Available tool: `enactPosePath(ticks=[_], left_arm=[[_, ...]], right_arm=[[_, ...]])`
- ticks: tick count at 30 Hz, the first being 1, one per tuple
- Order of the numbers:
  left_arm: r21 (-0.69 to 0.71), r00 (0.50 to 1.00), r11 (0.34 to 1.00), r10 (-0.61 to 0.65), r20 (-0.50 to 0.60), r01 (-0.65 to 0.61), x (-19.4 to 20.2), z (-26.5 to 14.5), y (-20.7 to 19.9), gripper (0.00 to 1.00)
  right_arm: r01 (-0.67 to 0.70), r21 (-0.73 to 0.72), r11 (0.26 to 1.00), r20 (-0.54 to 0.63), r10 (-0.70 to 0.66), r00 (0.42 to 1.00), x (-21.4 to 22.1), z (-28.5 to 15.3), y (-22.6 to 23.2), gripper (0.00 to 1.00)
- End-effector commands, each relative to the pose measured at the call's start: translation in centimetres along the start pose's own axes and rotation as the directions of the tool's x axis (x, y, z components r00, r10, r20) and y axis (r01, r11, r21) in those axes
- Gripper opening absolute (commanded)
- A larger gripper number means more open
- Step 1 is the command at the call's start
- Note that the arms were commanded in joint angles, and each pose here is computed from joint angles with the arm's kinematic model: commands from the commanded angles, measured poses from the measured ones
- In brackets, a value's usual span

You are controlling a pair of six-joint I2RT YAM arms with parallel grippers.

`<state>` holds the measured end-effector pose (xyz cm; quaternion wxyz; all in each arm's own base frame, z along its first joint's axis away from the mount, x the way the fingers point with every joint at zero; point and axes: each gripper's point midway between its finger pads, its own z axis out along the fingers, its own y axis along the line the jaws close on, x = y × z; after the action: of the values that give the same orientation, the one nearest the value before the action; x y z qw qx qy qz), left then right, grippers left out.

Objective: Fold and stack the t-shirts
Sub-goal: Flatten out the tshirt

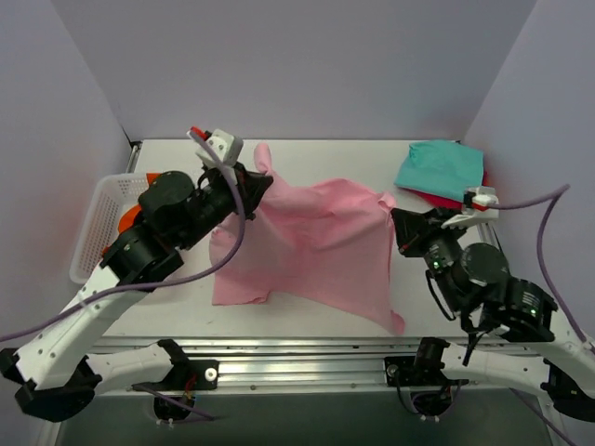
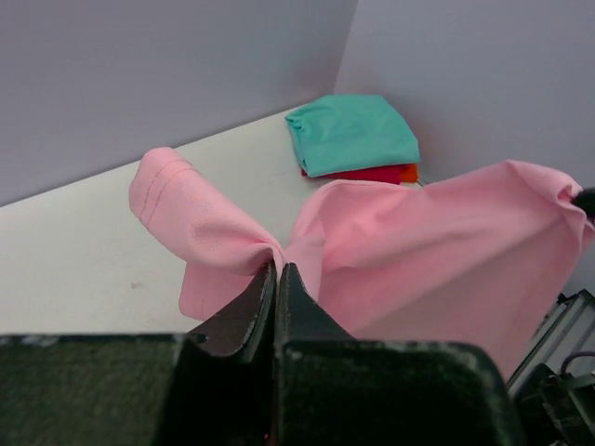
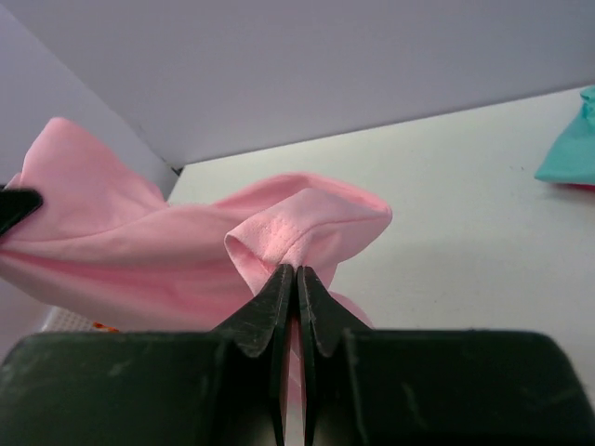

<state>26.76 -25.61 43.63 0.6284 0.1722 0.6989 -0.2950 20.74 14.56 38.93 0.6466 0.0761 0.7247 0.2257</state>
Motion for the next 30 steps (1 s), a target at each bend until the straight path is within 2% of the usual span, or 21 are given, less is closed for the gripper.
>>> enactPosePath(ticks=[1,4,5,8,11,13,15,16,18,19,20,21,22,23,24,25,26,27,28,29,30], left_arm=[[-0.050,1.000,0.998,0.022,-0.018,-0.023,-0.3,-4.0,0.1,0.02],[0.085,0.997,0.996,0.007,0.080,-0.014,-3.2,-8.7,-2.4,0.02],[0.129,0.991,0.992,-0.007,0.135,-0.011,-4.6,-11.0,-2.8,0.02],[0.261,0.967,0.965,-0.027,0.252,-0.041,-7.1,-15.3,-4.3,0.02],[0.282,0.926,0.953,-0.006,0.376,-0.108,-9.0,-17.5,-4.3,0.02],[0.193,0.897,0.972,0.037,0.441,-0.135,-9.7,-16.8,-2.9,0.02],[0.056,0.898,0.986,0.118,0.423,-0.156,-9.2,-14.1,-1.2,0.02],[-0.089,0.917,0.988,0.153,0.368,-0.129,-8.2,-11.4,1.0,0.02],[-0.222,0.924,0.961,0.228,0.307,-0.164,-7.0,-8.3,2.6,0.02],[-0.269,0.938,0.941,0.267,0.220,-0.205,-4.3,-4.9,3.2,0.02],[-0.317,0.946,0.928,0.265,0.189,-0.197,-3.4,-3.3,4.8,0.02],[-0.317,0.952,0.930,0.249,0.176,-0.185,-2.6,-1.5,5.5,0.02],[-0.311,0.965,0.930,0.239,0.107,-0.196,0.0,1.7,8.4,0.02],[-0.310,0.976,0.936,0.201,0.081,-0.167,1.4,3.2,10.1,0.02],[-0.300,0.983,0.950,0.129,0.128,-0.086,1.5,4.9,11.3,0.02],[-0.311,0.993,0.946,0.106,0.047,-0.086,5.6,7.8,13.7,0.02],[-0.345,0.996,0.936,0.086,0.029,-0.071,7.0,8.9,16.4,0.02],[-0.332,0.995,0.941,0.088,0.045,-0.068,7.8,10.7,17.3,0.02],[-0.348,0.997,0.934,0.062,-0.053,-0.076,13.0,13.5,19.8,0.02],[-0.344,0.998,0.937,0.049,-0.050,-0.063,13.4,15.2,20.9,0.02],[-0.345,0.997,0.938,0.008,-0.076,-0.034,15.0,16.5,23.2,0.02]], right_arm=[[-0.018,-0.148,0.989,0.092,0.032,0.995,-5.1,-2.6,0.9,0.00],[-0.022,-0.259,0.966,0.164,0.066,0.984,-8.1,-4.9,0.8,0.00],[-0.047,-0.313,0.949,0.214,0.118,0.970,-10.1,-6.3,0.7,0.00],[0.005,-0.387,0.922,0.317,0.128,0.940,-12.8,-8.3,0.7,0.00],[0.055,-0.321,0.946,0.420,0.090,0.903,-15.1,-8.1,0.2,0.00],[0.043,-0.205,0.978,0.453,0.056,0.890,-15.9,-6.6,-0.8,0.00],[0.065,-0.046,0.997,0.412,-0.040,0.910,-14.3,-2.5,-1.1,0.00],[0.075,-0.007,0.997,0.394,-0.066,0.917,-13.8,-1.3,-0.9,0.00],[0.134,0.113,0.985,0.312,-0.163,0.936,-10.8,2.9,-0.5,0.00],[0.138,0.150,0.979,0.306,-0.179,0.935,-9.9,4.1,-0.6,0.00],[0.193,0.221,0.956,0.255,-0.247,0.935,-7.9,6.5,-0.9,0.00],[0.205,0.274,0.940,0.235,-0.272,0.933,-7.1,7.8,-1.6,0.00],[0.237,0.365,0.900,0.182,-0.319,0.930,-5.7,10.8,-3.8,0.00],[0.243,0.387,0.890,0.157,-0.323,0.933,-5.0,12.4,-5.1,0.00],[0.205,0.392,0.897,0.146,-0.280,0.949,-3.9,14.2,-6.2,0.00],[0.218,0.332,0.918,0.099,-0.263,0.960,-1.4,17.4,-6.5,0.00],[0.214,0.338,0.917,0.060,-0.248,0.967,0.7,19.0,-8.4,0.00],[0.172,0.372,0.912,0.053,-0.206,0.977,1.5,20.5,-11.0,0.00],[0.158,0.369,0.916,0.054,-0.191,0.980,2.4,22.0,-11.7,0.00],[0.190,0.381,0.905,-0.028,-0.194,0.981,6.2,24.4,-13.4,0.00],[0.187,0.409,0.893,-0.047,-0.185,0.982,7.2,25.6,-15.1,0.00]])
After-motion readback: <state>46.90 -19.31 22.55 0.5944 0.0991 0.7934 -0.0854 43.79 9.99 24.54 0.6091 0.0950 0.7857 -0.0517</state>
